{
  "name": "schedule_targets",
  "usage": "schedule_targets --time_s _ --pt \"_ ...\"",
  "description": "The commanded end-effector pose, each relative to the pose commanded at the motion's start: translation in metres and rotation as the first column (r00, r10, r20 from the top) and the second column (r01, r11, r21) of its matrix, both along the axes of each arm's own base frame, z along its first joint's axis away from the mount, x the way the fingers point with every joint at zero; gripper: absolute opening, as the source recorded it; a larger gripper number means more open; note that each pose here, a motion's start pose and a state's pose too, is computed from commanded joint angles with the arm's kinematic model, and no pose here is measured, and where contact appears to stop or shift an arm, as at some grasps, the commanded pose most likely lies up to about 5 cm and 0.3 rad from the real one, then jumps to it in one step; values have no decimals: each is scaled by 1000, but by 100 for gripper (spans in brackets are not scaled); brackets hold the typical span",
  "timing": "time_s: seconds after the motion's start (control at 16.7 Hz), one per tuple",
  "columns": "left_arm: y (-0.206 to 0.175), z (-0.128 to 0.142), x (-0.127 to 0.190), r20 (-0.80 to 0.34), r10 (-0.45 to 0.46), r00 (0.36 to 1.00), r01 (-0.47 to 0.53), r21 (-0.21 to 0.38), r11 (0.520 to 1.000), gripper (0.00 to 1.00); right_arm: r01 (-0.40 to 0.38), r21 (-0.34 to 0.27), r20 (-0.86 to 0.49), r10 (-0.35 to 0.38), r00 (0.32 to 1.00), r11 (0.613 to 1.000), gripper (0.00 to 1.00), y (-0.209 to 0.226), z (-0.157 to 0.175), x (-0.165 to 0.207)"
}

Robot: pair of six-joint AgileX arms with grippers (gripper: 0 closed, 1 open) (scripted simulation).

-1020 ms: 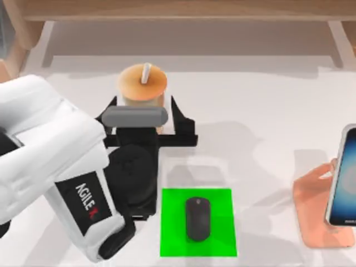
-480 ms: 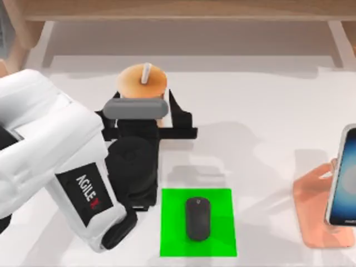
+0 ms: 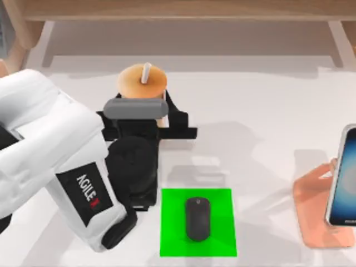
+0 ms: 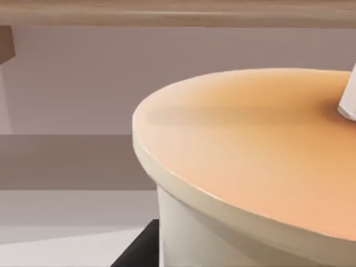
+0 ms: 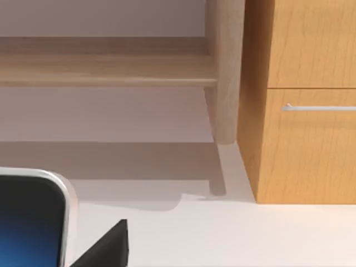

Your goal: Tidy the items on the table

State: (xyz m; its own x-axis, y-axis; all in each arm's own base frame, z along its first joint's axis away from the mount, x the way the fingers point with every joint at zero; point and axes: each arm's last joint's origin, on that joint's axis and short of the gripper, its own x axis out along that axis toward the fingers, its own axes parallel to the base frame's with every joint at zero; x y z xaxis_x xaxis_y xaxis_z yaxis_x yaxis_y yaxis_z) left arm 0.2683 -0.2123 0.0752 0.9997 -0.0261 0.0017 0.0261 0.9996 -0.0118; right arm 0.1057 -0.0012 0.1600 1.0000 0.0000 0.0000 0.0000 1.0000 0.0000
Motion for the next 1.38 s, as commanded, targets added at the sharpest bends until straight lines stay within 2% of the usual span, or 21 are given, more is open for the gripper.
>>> schedule_targets --time_s 0.12,0.18,1.26,1.38 --pt "0 0 0 0 0 1000 0 0 1000 2 0 0 0 0 1000 1000 100 0 0 0" --pt "0 0 0 0 0 1000 0 0 1000 0 0 0 0 0 1000 1000 100 0 0 0" --pt "-1 9 0 0 -1 1000 1 3 1000 0 0 0 0 0 1000 1000 100 0 0 0" --pt "-3 22 5 41 7 999 -6 -35 999 0 0 0 0 0 1000 1000 100 0 0 0"
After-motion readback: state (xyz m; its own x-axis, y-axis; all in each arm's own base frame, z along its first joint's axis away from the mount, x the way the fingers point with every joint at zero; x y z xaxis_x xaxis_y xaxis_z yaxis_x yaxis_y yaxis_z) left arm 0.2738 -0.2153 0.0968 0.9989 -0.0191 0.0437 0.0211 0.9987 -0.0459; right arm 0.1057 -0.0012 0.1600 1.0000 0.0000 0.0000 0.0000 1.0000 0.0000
